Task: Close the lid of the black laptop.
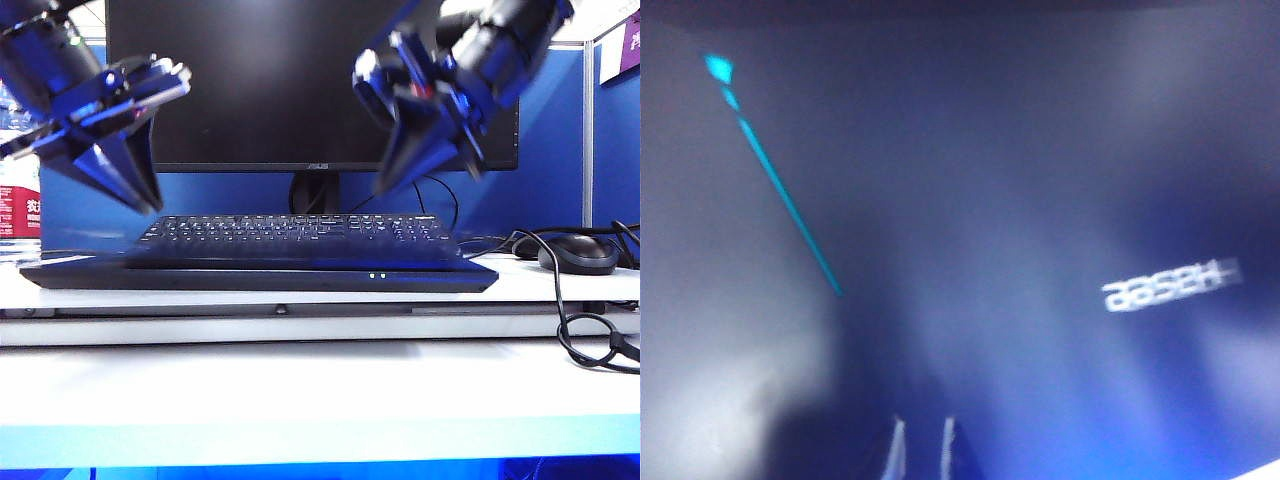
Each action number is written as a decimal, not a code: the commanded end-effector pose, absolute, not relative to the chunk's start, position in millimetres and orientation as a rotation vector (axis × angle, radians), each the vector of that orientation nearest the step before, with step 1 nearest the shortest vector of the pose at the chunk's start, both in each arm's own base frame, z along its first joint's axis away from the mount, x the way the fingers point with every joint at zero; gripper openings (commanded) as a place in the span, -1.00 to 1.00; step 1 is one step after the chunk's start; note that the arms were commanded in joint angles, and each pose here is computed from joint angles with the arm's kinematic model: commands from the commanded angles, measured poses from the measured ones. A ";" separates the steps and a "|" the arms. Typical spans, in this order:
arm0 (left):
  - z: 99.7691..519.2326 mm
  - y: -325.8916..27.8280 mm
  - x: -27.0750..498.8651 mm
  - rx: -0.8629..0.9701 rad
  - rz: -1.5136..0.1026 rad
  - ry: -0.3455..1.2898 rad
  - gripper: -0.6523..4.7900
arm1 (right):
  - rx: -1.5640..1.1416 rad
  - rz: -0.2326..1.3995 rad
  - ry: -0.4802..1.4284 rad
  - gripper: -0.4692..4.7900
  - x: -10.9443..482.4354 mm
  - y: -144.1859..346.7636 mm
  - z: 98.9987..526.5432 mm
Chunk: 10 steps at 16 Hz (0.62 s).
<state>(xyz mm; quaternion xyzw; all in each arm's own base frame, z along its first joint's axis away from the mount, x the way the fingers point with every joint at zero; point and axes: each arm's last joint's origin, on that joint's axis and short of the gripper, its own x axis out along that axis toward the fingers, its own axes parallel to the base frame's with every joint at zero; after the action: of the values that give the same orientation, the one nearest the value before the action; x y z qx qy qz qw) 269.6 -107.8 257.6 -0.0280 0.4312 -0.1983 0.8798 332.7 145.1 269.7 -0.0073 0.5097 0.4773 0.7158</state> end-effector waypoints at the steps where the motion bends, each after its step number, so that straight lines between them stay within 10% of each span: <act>1: 253.3 -107.6 268.0 -0.051 -0.418 0.900 -0.52 | -0.013 1.059 1.147 -0.83 329.4 144.5 254.3; 5: 261.3 -109.7 265.8 -0.080 -0.490 0.858 -0.57 | 0.045 1.128 1.120 -0.83 325.7 145.0 259.9; 10: 346.0 -100.0 214.9 -0.118 -0.544 0.403 -0.58 | -0.025 1.145 0.809 -0.83 295.1 133.0 331.3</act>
<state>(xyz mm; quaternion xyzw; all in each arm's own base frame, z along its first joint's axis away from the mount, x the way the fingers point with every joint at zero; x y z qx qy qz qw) 224.3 -104.1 333.2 -0.0557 0.2316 -0.2713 0.9326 300.9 134.8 316.7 -0.0044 0.4054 0.5208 0.7513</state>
